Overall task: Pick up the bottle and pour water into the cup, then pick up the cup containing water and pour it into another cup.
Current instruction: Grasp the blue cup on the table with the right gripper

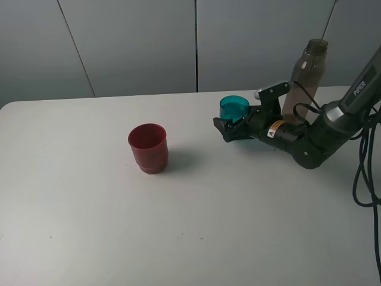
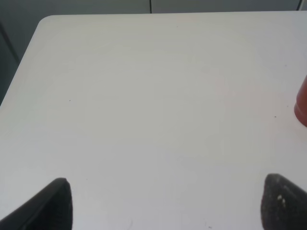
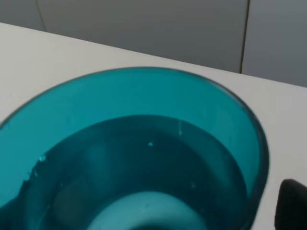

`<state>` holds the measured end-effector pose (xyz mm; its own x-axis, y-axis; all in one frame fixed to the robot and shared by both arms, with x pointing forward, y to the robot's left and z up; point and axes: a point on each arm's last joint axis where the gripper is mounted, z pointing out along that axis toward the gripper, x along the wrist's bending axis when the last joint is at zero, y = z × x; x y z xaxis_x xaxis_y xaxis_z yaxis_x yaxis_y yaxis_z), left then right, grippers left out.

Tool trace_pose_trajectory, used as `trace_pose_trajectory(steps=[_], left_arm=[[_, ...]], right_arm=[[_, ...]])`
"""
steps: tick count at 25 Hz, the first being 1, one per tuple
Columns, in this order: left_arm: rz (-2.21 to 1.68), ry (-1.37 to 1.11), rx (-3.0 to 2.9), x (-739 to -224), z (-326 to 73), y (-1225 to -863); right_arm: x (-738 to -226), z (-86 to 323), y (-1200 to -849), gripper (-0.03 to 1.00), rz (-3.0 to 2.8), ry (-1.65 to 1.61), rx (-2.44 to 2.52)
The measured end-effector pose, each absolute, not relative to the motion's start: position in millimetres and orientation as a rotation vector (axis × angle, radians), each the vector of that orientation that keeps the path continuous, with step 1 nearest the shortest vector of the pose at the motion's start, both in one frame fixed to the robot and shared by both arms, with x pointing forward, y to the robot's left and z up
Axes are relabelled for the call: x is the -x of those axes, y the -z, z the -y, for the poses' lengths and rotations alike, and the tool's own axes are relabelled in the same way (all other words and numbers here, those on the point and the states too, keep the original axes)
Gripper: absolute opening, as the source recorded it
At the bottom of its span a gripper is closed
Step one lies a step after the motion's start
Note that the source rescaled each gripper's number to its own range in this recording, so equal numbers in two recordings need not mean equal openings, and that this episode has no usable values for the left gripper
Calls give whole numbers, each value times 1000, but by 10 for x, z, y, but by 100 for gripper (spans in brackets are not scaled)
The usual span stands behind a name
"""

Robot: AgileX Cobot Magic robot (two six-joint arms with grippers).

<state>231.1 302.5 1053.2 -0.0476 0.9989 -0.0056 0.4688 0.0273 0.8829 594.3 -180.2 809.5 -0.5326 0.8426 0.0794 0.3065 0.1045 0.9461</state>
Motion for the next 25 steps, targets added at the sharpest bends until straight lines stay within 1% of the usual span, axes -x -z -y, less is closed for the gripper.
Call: trace_pose_trajectory(steps=[10, 12, 13, 14, 15, 16, 17, 18, 25], left_arm=[[-1604, -958, -1524, -2311, -3025, -10532], [-1604, -958, -1524, -2311, -3025, -10532], [-1604, -958, -1524, -2311, -3025, -10532], [-1604, -958, -1524, -2311, -3025, -10532], [-1604, -958, -1524, -2311, -3025, -10532], [-1604, -958, -1524, -2311, -3025, -10532], [-1604, -958, -1524, -2311, -3025, -10532], [-1604, -958, -1524, -2311, -3025, -10532], [-1604, -958, -1524, -2311, -3025, -10532]], right_arm=[[-5989, 1771, -8131, 99, -1898, -1457, -1076], [-5988, 1770, -8131, 95, -1900, -1458, -1074], [-5987, 1770, -8127, 88, -1905, -1454, -1075], [-5986, 1771, -8123, 75, -1910, -1450, -1077], [-5985, 1772, -8119, 57, -1913, -1445, -1079], [-5983, 1771, -8115, 25, -1918, -1442, -1079], [-5984, 1768, -8113, 5, -1922, -1438, -1078], [-5985, 1770, -8111, 7, -1923, -1434, -1079], [-5991, 1762, -8107, 7, -1936, -1426, -1077]])
